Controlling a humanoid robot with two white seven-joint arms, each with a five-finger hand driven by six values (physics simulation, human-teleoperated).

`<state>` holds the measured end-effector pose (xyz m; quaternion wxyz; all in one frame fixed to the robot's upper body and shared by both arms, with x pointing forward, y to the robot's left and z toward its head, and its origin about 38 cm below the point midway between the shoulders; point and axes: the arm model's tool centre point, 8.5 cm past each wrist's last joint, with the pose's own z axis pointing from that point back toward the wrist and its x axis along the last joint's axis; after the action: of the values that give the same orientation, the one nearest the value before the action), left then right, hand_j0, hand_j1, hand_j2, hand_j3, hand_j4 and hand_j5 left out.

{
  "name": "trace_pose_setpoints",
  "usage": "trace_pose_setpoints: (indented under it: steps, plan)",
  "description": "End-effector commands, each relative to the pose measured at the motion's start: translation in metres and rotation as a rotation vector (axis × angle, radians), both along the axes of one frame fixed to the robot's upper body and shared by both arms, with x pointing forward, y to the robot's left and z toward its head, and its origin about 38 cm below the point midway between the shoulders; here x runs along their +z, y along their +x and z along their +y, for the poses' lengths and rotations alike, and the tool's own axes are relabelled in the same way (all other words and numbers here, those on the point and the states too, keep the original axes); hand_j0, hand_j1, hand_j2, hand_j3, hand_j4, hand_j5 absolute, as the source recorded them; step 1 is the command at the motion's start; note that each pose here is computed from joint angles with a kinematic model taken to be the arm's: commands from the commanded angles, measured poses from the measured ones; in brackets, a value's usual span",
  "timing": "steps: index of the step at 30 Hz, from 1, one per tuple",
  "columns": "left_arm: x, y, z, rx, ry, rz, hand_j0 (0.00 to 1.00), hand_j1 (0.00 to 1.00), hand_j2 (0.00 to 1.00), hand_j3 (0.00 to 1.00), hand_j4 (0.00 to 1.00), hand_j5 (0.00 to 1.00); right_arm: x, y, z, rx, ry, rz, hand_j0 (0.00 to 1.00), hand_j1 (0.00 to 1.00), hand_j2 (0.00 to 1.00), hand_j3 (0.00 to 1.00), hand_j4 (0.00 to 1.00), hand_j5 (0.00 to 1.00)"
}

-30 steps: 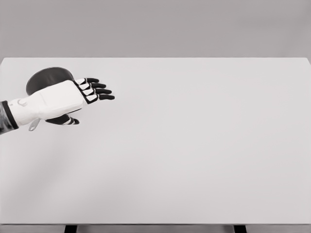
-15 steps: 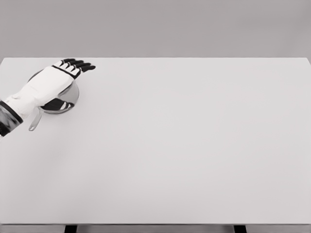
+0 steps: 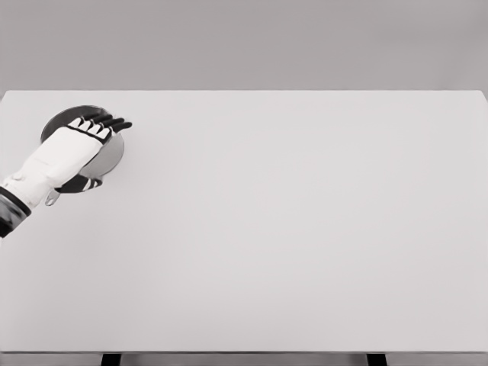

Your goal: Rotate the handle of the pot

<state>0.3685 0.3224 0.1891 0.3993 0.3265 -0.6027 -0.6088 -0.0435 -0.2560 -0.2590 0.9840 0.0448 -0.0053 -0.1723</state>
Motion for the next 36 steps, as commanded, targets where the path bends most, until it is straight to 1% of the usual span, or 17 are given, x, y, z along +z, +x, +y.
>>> trace_pose_setpoints:
  steps: [1, 9, 10, 14, 20, 26, 36]
  plan:
    - [0.000, 0.001, 0.002, 0.016, 0.003, 0.000, 1.00, 1.00, 1.00, 1.00, 1.00, 1.00, 0.000, 0.000, 0.000, 0.000, 0.002, 0.000, 1.00, 1.00, 1.00, 1.00, 1.00, 1.00]
    - [-0.008, -0.002, 0.007, 0.036, 0.007, 0.022, 1.00, 1.00, 1.00, 1.00, 1.00, 1.00, 0.000, 0.000, 0.000, 0.000, 0.000, 0.000, 1.00, 1.00, 1.00, 1.00, 1.00, 1.00]
    - [-0.010, -0.002, 0.009, 0.057, 0.009, 0.027, 1.00, 1.00, 1.00, 1.00, 1.00, 1.00, 0.000, 0.000, 0.000, 0.000, 0.000, 0.000, 1.00, 1.00, 1.00, 1.00, 1.00, 1.00]
    - [-0.016, 0.001, 0.017, 0.090, 0.015, 0.044, 1.00, 1.00, 1.00, 1.00, 1.00, 1.00, 0.000, 0.000, 0.000, 0.000, 0.000, 0.000, 1.00, 1.00, 1.00, 1.00, 1.00, 1.00]
    - [-0.023, 0.003, 0.026, 0.116, 0.024, 0.061, 1.00, 1.00, 1.00, 1.00, 1.00, 1.00, 0.000, 0.000, 0.000, 0.000, 0.000, 0.000, 1.00, 1.00, 1.00, 1.00, 1.00, 1.00]
    - [-0.024, 0.002, 0.027, 0.121, 0.026, 0.066, 1.00, 1.00, 1.00, 1.00, 1.00, 1.00, 0.000, 0.000, 0.000, 0.000, 0.000, 0.000, 1.00, 1.00, 1.00, 1.00, 1.00, 1.00]
    - [-0.021, 0.002, 0.032, 0.127, 0.037, 0.062, 1.00, 1.00, 1.00, 1.00, 1.00, 1.00, 0.000, 0.000, 0.000, 0.000, 0.002, 0.000, 1.00, 1.00, 1.00, 1.00, 1.00, 1.00]
